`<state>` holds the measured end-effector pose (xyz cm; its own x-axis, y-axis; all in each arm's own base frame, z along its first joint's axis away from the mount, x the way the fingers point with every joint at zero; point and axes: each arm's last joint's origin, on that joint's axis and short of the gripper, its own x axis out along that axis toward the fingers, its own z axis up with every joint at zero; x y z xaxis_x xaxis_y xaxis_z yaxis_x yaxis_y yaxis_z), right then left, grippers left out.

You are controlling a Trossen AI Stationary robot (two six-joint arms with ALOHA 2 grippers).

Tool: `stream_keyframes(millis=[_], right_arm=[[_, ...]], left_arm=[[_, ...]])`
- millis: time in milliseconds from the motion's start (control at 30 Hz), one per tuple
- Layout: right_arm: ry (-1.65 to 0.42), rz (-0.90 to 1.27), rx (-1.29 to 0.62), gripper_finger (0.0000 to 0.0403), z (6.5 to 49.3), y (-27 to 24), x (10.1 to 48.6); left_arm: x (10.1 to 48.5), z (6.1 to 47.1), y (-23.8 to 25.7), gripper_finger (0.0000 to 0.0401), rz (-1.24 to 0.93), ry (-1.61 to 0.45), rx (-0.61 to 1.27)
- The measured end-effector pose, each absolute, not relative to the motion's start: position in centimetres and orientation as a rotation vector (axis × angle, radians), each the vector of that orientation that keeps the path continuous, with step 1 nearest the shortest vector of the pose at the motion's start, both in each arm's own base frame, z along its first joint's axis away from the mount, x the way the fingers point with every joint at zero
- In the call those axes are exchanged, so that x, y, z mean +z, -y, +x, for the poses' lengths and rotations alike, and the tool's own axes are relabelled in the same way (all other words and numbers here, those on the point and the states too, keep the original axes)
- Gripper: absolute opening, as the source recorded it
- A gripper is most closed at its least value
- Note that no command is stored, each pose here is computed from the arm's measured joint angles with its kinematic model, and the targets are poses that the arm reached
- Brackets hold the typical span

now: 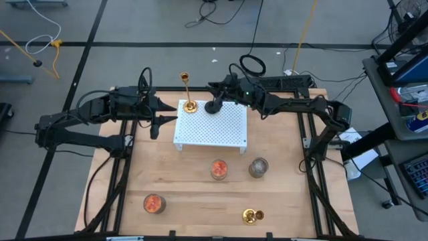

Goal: Pick & Place candle stick holders
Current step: Put the small black candle holder on the shelf

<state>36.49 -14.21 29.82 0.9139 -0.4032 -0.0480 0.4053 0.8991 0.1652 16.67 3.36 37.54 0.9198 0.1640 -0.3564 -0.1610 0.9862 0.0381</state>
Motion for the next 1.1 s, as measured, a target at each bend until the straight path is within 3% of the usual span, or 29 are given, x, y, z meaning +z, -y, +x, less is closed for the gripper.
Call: stream_keyframes(millis=[567,1100], right_arm=[[-0.064,0.132,-0.419,0.0103,36.46,14.17,29.36],[-0.056,0.073,-0.417,0.0219,36.49,14.13,29.55]], left_arm=[[37.54,16.67,-3.36,0.0152,-0.009,-0.365,0.169],[37.46,16.64,-3.35,0.0152,0.004,-0.375,0.166]])
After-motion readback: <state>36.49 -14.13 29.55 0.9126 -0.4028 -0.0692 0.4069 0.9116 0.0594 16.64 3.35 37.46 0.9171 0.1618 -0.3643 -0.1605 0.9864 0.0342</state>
